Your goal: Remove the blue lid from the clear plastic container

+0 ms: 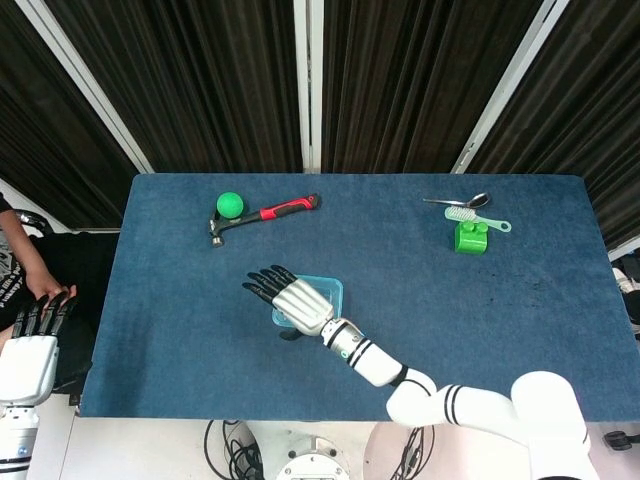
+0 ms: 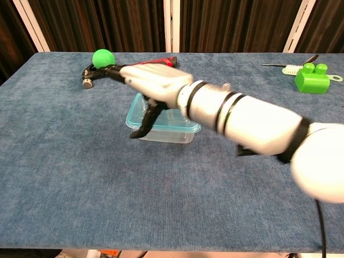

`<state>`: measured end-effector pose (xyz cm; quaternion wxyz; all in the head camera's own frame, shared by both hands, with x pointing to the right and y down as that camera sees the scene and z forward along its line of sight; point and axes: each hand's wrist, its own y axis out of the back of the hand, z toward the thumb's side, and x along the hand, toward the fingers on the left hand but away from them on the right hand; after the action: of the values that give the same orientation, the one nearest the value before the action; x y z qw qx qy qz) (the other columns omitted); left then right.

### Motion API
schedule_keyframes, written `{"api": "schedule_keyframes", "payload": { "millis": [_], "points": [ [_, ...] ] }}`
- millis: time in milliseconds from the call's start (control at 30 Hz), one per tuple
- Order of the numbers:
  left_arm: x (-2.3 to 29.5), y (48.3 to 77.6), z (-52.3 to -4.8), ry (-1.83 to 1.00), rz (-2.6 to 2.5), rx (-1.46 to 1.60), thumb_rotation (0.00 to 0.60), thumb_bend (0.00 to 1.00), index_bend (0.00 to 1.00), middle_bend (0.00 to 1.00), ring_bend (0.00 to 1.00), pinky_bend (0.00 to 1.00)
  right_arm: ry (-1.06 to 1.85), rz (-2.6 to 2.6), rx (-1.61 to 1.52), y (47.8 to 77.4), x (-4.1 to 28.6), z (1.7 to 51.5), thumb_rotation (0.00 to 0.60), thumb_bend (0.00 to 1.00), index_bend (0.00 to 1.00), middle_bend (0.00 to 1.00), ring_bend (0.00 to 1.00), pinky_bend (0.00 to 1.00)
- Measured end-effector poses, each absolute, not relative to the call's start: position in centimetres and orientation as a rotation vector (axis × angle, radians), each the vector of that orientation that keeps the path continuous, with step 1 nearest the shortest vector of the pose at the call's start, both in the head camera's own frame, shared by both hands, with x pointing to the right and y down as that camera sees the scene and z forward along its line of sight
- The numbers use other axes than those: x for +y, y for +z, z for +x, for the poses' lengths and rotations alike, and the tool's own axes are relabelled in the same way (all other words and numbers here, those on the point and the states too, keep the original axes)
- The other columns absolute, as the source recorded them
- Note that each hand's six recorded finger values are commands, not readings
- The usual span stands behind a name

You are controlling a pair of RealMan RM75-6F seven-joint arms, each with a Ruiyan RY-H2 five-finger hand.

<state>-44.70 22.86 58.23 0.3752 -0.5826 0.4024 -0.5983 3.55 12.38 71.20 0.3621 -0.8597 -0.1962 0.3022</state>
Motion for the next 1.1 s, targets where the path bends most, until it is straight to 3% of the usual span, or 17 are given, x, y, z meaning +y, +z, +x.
{"api": "schedule_keyframes", "payload": {
  "millis": [200, 400, 733, 833, 1100],
  "points": [
    [21.4, 58.5, -43.8, -1.496, -1.520, 0.977, 0.600, 0.00, 0.10, 0.05, 0.00, 0.00, 0.860, -2.243, -0.544, 68.5, 10.5, 10.9, 0.600, 0.12, 0.00, 0.04, 0.00, 0.00],
    [18.0, 59.2, -39.4, -1.389, -1.617, 0.831, 0.600, 0.00, 0.10, 0.05, 0.00, 0.00, 0.975, -2.157, -0.718, 65.4, 9.5, 20.8, 0.600, 0.13, 0.00, 0.06, 0.00, 0.00],
    [12.6, 62.2, -25.2, -1.161, -1.829, 0.455, 0.600, 0.00, 0.02, 0.02, 0.00, 0.00, 1.009, -1.947, -1.070, 60.3, 11.4, 32.7, 0.600, 0.16, 0.00, 0.07, 0.00, 0.00],
    [12.2, 62.8, -21.7, -1.119, -1.901, 0.423, 0.600, 0.00, 0.01, 0.01, 0.00, 0.00, 1.047, -1.898, -1.088, 59.7, 12.3, 35.1, 0.600, 0.16, 0.00, 0.07, 0.00, 0.00],
    [11.8, 64.8, -15.0, -1.106, -1.977, 0.340, 0.600, 0.00, 0.00, 0.00, 0.00, 0.00, 1.036, -1.917, -1.088, 59.9, 13.2, 36.0, 0.600, 0.17, 0.00, 0.07, 0.00, 0.00]
  ]
}}
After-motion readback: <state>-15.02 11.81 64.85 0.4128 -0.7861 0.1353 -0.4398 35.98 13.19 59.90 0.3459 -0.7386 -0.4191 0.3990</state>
